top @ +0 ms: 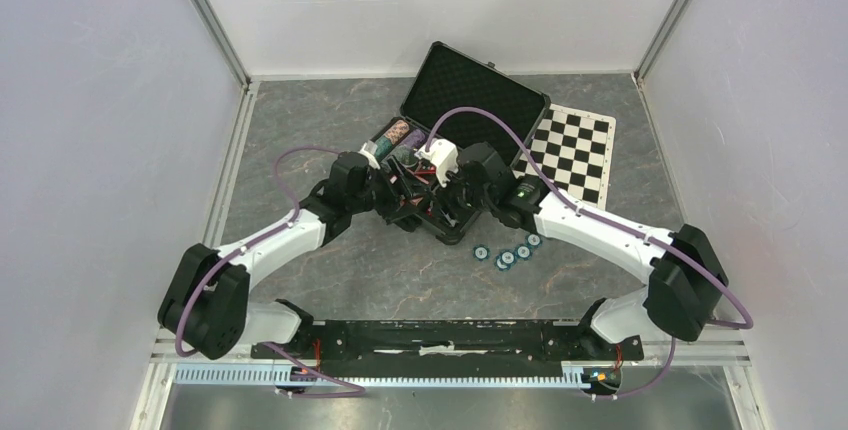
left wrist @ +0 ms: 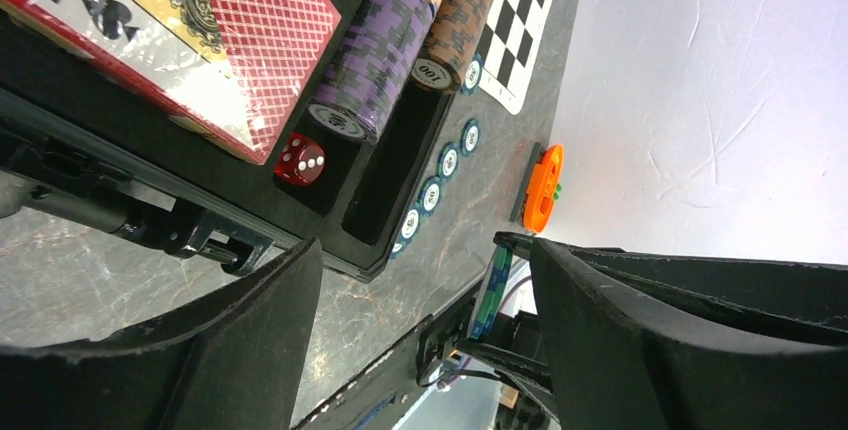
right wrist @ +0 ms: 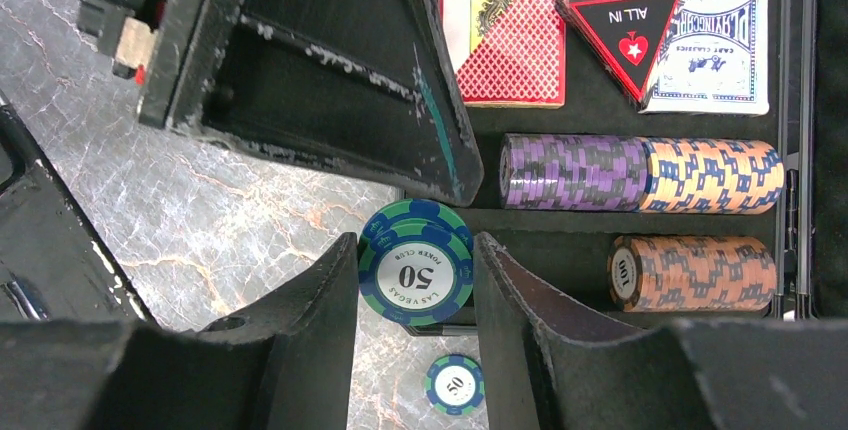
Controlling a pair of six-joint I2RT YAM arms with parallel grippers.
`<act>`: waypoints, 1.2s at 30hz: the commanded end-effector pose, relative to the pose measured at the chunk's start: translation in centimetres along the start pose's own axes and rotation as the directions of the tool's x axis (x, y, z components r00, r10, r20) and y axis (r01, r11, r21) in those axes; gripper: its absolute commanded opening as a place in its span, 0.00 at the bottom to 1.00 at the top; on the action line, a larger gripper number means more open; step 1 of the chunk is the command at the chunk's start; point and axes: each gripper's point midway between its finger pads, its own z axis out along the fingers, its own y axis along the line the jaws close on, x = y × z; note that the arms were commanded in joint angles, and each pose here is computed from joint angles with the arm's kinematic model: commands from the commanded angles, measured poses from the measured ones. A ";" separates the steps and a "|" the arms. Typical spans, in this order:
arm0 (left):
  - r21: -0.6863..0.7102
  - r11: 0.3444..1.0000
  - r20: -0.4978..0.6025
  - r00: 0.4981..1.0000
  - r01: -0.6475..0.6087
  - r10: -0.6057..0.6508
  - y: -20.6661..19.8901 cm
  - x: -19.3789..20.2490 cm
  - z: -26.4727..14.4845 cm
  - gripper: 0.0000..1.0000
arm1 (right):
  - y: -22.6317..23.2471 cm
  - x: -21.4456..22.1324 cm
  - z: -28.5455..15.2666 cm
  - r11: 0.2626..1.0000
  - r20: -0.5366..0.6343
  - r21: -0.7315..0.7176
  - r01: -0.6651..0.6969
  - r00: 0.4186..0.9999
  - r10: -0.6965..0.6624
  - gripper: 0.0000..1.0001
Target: Pack up texas hold em set
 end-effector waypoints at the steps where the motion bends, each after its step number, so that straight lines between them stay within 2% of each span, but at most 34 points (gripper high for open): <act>1: 0.113 0.993 -0.042 0.999 0.027 -0.023 -3.3 -0.1 -0.1 0.80 | -0.2 -3.5 -0.1 1.000 0.088 -0.001 0.021 0.996 -0.021 0.23; 10: 0.167 0.984 -0.109 0.993 0.061 -0.043 -3.4 1.2 0.0 0.65 | -0.3 -3.8 0.3 1.000 0.090 -0.020 0.015 0.996 -0.013 0.23; 21: 0.155 0.985 -0.123 0.990 0.082 -0.063 -2.6 1.5 0.5 0.54 | 0.4 -4.6 0.2 0.997 0.124 -0.073 0.023 0.992 -0.014 0.23; 26: 0.173 0.981 -0.141 0.988 0.085 -0.061 -2.7 1.8 0.7 0.37 | 0.6 -4.5 0.5 0.996 0.121 -0.089 0.024 0.993 -0.013 0.23; 28: 0.181 0.980 -0.143 0.988 0.085 -0.059 -2.8 1.7 0.8 0.28 | 0.7 -4.4 0.7 0.995 0.119 -0.095 0.024 0.993 -0.012 0.23; 31: 0.209 0.975 -0.154 0.987 0.074 -0.042 -3.3 1.8 0.9 0.03 | 0.8 -4.2 1.0 0.994 0.114 -0.103 0.023 0.993 -0.011 0.23; 33: 0.215 0.974 -0.153 0.988 0.065 -0.032 -3.4 1.9 0.8 0.02 | 0.7 -4.1 1.1 0.994 0.115 -0.103 0.035 0.993 -0.023 0.27; 36: 0.193 0.980 -0.114 0.993 0.045 -0.023 -2.8 1.4 0.8 0.02 | 0.6 -3.9 1.0 0.994 0.125 -0.099 0.053 0.991 -0.041 0.47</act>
